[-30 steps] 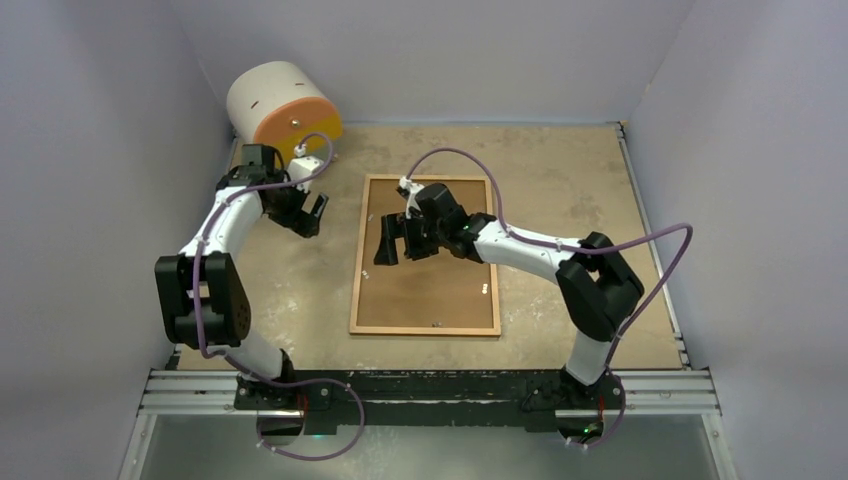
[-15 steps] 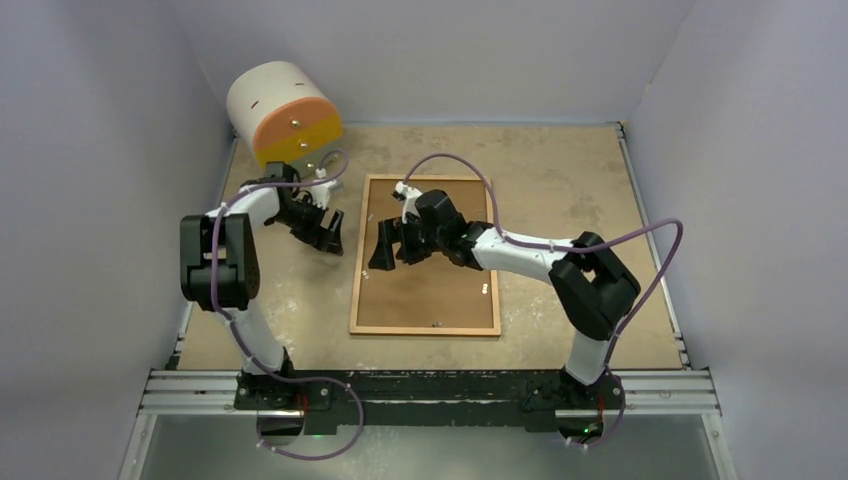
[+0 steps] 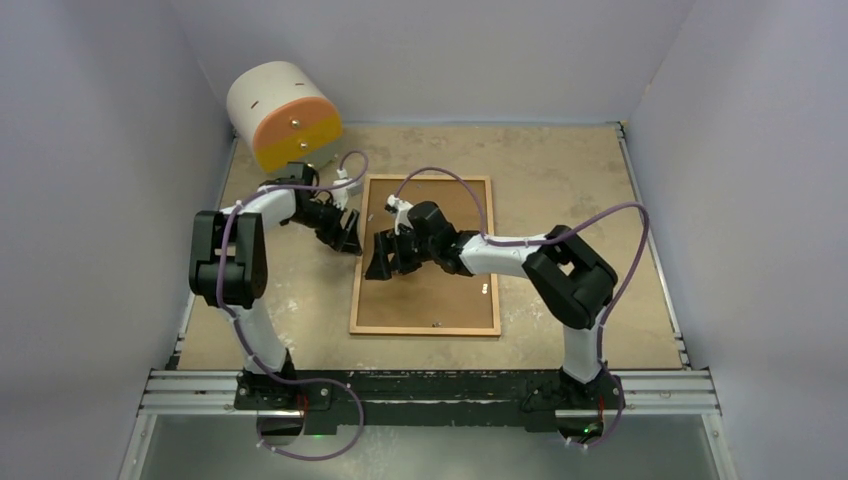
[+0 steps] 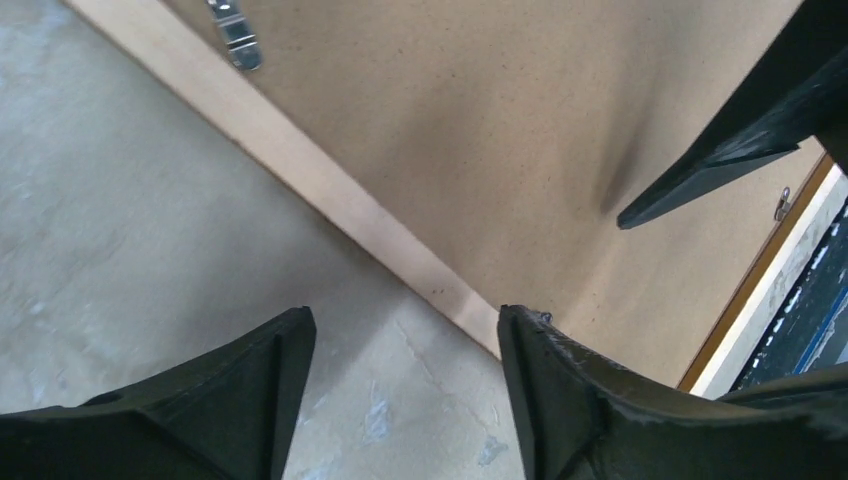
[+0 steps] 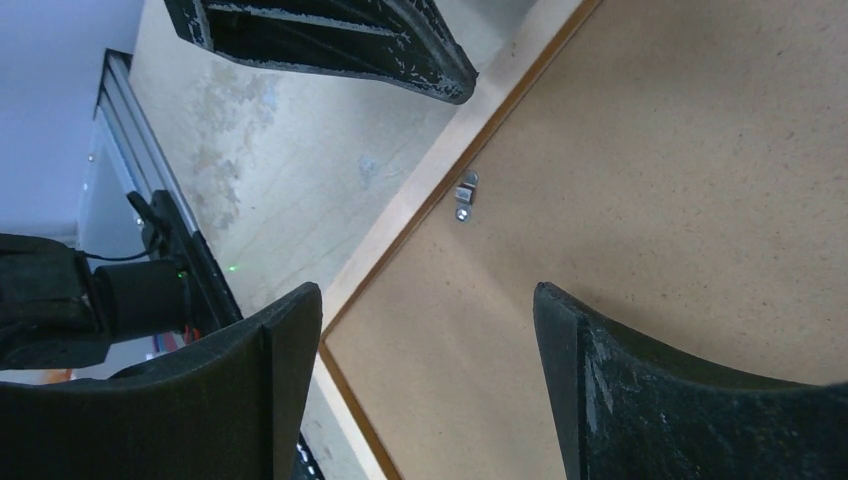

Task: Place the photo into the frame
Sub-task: Install the photo frame at the center of the board.

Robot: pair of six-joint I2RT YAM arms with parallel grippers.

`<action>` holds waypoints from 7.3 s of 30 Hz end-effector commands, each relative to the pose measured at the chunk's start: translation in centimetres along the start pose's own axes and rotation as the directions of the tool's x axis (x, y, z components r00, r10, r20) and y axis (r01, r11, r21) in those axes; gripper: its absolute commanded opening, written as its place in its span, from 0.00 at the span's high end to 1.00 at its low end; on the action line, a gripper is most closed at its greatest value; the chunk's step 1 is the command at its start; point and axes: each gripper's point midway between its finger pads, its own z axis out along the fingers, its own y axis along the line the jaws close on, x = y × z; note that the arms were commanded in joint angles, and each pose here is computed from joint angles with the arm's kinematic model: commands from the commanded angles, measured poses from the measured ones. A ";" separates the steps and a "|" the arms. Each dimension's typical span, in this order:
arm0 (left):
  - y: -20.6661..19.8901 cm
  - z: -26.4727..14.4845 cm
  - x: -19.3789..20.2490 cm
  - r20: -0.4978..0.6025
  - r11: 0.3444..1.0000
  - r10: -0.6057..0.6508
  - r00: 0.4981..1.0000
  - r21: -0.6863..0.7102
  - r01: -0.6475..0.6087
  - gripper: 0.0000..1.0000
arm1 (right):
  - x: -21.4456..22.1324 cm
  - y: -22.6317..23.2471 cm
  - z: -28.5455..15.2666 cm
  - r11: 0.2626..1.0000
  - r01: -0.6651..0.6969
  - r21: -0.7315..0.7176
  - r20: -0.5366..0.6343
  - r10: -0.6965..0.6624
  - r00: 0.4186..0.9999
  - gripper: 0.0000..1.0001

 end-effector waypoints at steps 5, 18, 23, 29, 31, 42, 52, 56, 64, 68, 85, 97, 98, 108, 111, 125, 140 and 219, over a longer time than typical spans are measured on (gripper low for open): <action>0.1 1.6 -0.3 0.005 0.999 -0.007 1.000 0.041 0.007 0.47 | -0.3 0.9 1.4 0.999 0.033 -0.036 0.016 -0.032 0.999 0.22; 0.5 2.1 0.6 -0.018 0.999 -0.021 1.000 0.030 0.022 0.65 | -0.5 0.5 3.6 0.999 0.031 -0.036 0.010 -0.030 0.999 0.25; 0.7 2.0 0.7 -0.023 1.000 -0.020 1.000 0.018 0.020 0.68 | 0.0 0.5 4.4 0.999 0.030 -0.040 -0.007 -0.031 1.000 0.26; 0.9 2.1 1.0 -0.034 1.000 -0.020 0.999 0.010 0.021 0.72 | 0.4 0.6 5.0 0.998 0.027 -0.052 -0.016 -0.028 0.999 0.30; 0.9 2.0 1.0 -0.035 1.000 -0.017 0.999 0.006 0.017 0.73 | 0.7 0.8 5.2 0.998 0.024 -0.058 -0.026 -0.025 0.999 0.31; 0.9 1.8 1.1 -0.039 1.000 -0.013 0.999 0.000 0.013 0.76 | 1.7 1.7 5.6 0.996 0.018 -0.082 -0.051 -0.023 0.998 0.36; 1.0 1.5 0.9 -0.039 1.000 -0.012 0.999 -0.012 0.012 0.77 | 0.6 2.3 5.0 0.997 0.029 -0.074 -0.045 -0.032 0.998 0.37; 1.5 0.1 -0.6 -0.004 0.999 -0.030 1.000 -0.016 0.030 0.78 | -3.3 2.8 3.4 0.996 0.061 -0.063 0.024 -0.060 0.998 0.34; 2.8 -1.6 -4.1 0.106 0.995 -0.099 0.989 0.026 0.097 0.79 | -9.1 0.6 0.9 0.997 0.008 -0.072 0.141 0.002 0.990 0.29; 2.3 -0.7 -4.2 0.118 0.986 -0.145 0.982 0.100 0.133 0.79 | -10.4 -0.9 1.4 0.997 -0.044 -0.068 0.166 0.055 0.985 0.29; 2.2 1.4 -2.2 0.079 0.975 -0.180 0.981 0.145 0.167 0.77 | -12.4 -5.6 6.0 0.987 -0.159 -0.039 0.192 0.163 0.968 0.32; 1.4 2.7 -1.9 0.045 0.980 -0.153 0.987 0.135 0.146 0.77 | -13.4 -6.7 7.1 0.985 -0.170 -0.008 0.218 0.167 0.962 0.35; 1.5 2.7 -1.9 0.046 0.980 -0.152 0.987 0.133 0.145 0.77 | -13.5 -6.7 7.2 0.986 -0.169 -0.011 0.220 0.167 0.961 0.35; 1.7 2.9 -1.8 0.038 0.981 -0.150 0.988 0.126 0.144 0.77 | -13.8 -6.8 7.9 0.984 -0.179 -0.015 0.222 0.178 0.959 0.37; 1.8 2.7 -1.8 0.036 0.984 -0.140 0.989 0.120 0.135 0.78 | -13.9 -6.6 7.7 0.984 -0.180 -0.021 0.222 0.180 0.958 0.37; 2.0 2.3 -1.6 0.029 0.987 -0.134 0.991 0.097 0.130 0.79 | -18.6 -0.4 2.5 0.959 -0.141 -0.245 0.283 0.210 0.936 0.31; 1.9 2.3 -1.5 0.030 0.986 -0.138 0.990 0.097 0.135 0.79 | -14.6 -6.0 4.1 0.985 -0.172 -0.021 0.246 0.172 0.954 0.36; 2.0 2.5 -1.0 0.025 0.990 -0.113 0.993 0.090 0.111 0.80 | -11.4 -9.2 8.7 0.887 -0.448 0.112 0.241 0.413 0.878 0.43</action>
